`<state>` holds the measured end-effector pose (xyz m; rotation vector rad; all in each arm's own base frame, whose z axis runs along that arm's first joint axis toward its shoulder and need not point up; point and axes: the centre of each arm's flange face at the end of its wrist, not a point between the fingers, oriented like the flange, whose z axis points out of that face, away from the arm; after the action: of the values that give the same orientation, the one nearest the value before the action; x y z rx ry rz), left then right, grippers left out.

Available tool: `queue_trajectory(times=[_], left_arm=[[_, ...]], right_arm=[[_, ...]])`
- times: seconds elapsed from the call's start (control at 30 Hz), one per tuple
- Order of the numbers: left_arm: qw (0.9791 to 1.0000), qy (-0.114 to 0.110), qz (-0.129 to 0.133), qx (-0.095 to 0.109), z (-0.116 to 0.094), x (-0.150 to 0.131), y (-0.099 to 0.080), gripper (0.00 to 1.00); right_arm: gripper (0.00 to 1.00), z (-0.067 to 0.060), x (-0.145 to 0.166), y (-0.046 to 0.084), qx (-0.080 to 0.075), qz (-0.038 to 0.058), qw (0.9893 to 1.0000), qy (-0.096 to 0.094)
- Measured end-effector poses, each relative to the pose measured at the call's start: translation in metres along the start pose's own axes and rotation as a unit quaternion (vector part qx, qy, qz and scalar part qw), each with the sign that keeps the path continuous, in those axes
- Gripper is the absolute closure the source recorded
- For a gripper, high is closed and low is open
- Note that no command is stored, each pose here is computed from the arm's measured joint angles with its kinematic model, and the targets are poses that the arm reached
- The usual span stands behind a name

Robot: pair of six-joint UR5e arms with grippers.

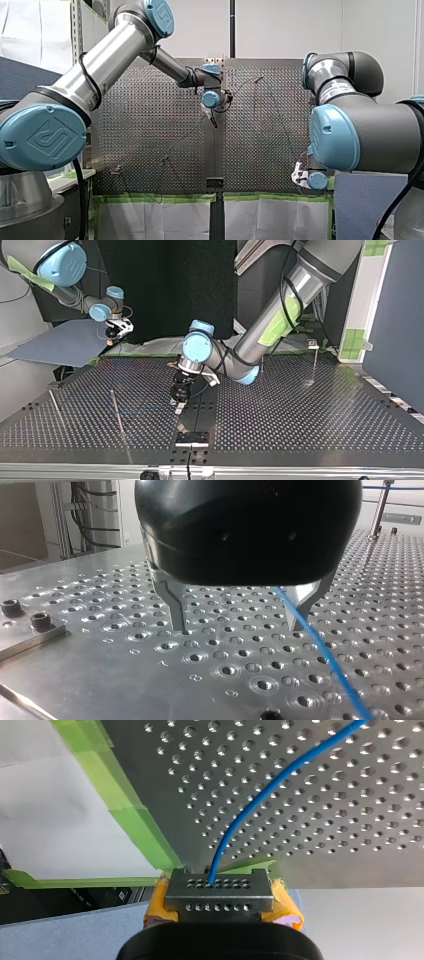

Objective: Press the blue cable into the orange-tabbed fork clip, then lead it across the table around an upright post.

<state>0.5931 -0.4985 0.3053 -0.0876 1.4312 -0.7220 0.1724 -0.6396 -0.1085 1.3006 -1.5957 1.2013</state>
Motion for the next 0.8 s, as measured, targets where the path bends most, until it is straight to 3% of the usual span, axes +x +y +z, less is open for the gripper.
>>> queue_trajectory(times=[0.57,0.8], left_arm=[[1.0000,0.003,0.000,0.003,-0.002,0.002,-0.004,0.04],[0.9998,0.018,0.001,-0.001,-0.008,0.007,-0.009,0.04]], right_arm=[[1.00,0.015,0.004,0.008,0.001,0.0048,0.9994,0.034],[1.00,0.023,0.012,0.007,0.002,0.0048,0.9993,0.038]])
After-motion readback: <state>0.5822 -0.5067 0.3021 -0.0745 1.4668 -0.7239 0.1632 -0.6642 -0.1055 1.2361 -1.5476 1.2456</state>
